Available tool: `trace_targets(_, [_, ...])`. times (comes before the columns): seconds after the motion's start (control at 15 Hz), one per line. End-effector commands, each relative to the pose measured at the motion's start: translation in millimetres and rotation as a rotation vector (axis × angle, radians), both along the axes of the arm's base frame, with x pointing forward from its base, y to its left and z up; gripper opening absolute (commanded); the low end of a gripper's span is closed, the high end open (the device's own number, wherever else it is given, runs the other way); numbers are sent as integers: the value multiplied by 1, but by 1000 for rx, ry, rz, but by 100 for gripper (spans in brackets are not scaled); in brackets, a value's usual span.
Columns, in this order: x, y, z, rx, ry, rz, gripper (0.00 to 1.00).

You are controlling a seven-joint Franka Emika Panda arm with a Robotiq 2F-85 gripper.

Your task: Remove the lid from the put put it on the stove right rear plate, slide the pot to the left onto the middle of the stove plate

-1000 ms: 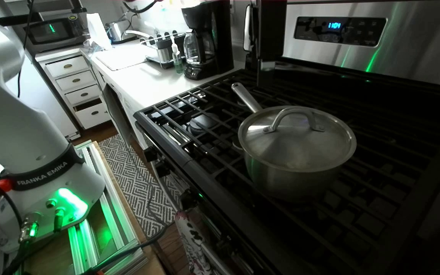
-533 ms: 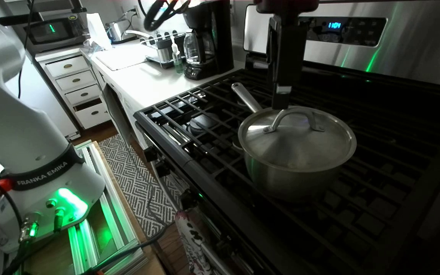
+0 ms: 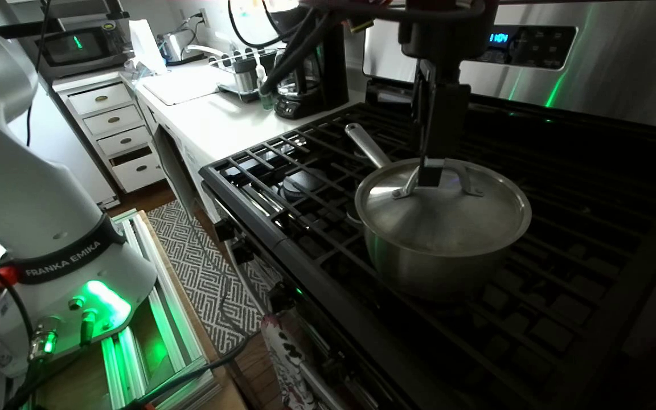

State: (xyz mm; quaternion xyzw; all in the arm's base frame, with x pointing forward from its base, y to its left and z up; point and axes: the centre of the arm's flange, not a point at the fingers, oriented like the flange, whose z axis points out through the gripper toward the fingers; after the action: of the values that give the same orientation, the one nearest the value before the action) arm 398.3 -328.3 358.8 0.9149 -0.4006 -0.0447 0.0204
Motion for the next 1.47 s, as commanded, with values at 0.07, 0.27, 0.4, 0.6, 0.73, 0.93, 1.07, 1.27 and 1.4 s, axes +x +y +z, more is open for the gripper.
trace_targets(0.07, [13, -9, -8, 4, 2, -21, 50])
trace_targets(0.27, [15, -12, -9, 2, 6, -22, 30])
trace_targets(0.4, [16, -14, -9, -2, 9, -21, 16])
trace_targets(0.6, [15, -18, -6, -8, 9, -26, 1])
trace_targets(0.73, [14, -18, -5, -9, 12, -26, 0])
trace_targets(0.93, [13, -17, -3, -6, 13, -24, 2])
trace_targets(1.07, [10, -15, 3, -9, 9, -21, 2])
trace_targets(1.27, [5, -6, 27, -23, -6, -6, 2])
trace_targets(1.4, [3, -1, 45, -44, -13, 7, 2])
